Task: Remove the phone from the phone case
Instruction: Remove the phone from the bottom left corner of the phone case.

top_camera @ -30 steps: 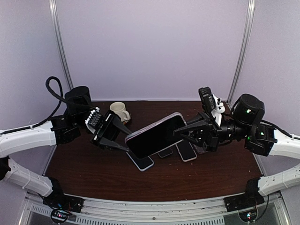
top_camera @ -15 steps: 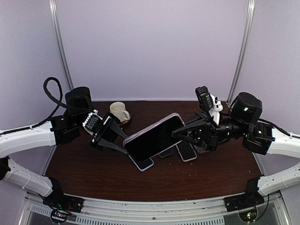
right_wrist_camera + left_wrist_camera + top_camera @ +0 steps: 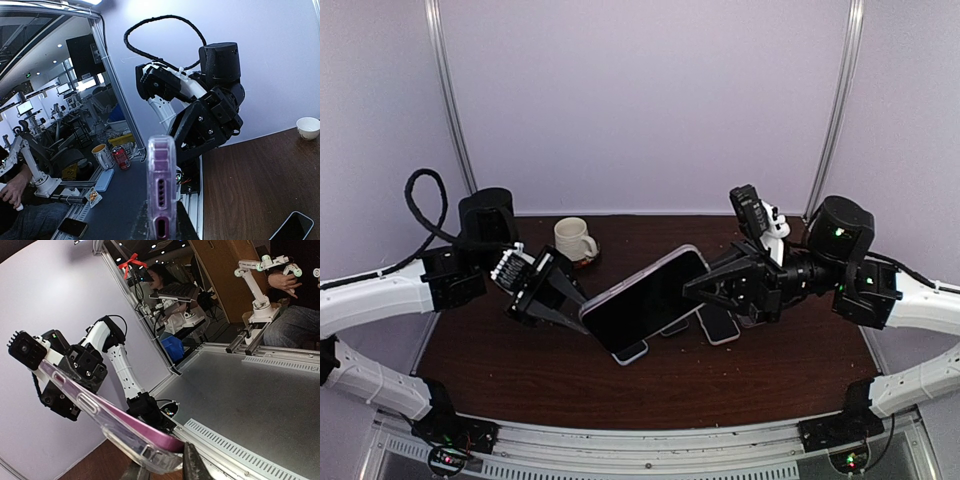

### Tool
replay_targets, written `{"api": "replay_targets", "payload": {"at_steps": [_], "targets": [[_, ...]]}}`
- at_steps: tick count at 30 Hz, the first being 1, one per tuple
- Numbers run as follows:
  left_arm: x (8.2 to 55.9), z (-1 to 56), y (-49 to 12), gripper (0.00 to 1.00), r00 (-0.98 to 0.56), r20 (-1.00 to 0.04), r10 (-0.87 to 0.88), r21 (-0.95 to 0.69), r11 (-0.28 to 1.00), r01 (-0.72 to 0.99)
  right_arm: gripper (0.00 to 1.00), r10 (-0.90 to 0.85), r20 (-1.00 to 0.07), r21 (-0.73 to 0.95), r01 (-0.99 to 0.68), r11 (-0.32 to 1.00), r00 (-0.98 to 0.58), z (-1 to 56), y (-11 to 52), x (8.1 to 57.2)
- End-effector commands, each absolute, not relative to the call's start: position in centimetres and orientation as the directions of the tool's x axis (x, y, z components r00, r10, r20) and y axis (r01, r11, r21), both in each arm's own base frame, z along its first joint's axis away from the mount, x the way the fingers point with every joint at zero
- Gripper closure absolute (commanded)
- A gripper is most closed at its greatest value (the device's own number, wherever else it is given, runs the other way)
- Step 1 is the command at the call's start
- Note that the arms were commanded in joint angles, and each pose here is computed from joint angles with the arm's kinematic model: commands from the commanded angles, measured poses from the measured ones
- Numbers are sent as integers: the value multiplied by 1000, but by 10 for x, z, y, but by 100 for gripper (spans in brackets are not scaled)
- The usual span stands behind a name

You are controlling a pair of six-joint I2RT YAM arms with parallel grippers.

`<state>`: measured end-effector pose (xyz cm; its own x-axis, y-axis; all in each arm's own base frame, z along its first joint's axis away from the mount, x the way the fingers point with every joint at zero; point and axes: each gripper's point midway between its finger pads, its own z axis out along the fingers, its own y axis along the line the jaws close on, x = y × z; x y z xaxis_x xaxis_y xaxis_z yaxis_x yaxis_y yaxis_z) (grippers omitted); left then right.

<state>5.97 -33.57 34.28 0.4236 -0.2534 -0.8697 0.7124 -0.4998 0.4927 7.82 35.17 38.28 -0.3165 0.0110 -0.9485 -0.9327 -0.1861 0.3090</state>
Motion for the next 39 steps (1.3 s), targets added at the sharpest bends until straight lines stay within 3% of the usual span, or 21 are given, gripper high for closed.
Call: {"api": "replay_targets", "payload": {"at_steps": [1,12,39], "targets": [[100,350,-356,88,556,-813,-175,582,-298,757,100,-1,-942,319,-896,-307,-335,398,356,52],[122,342,-363,95,588,-805,-81,590,-217,778,100,-29,-936,340,-876,-341,-351,396,357,44],[165,330,-361,99,614,-787,62,608,-92,789,100,-88,-921,383,-840,-385,-380,387,359,33]]}}
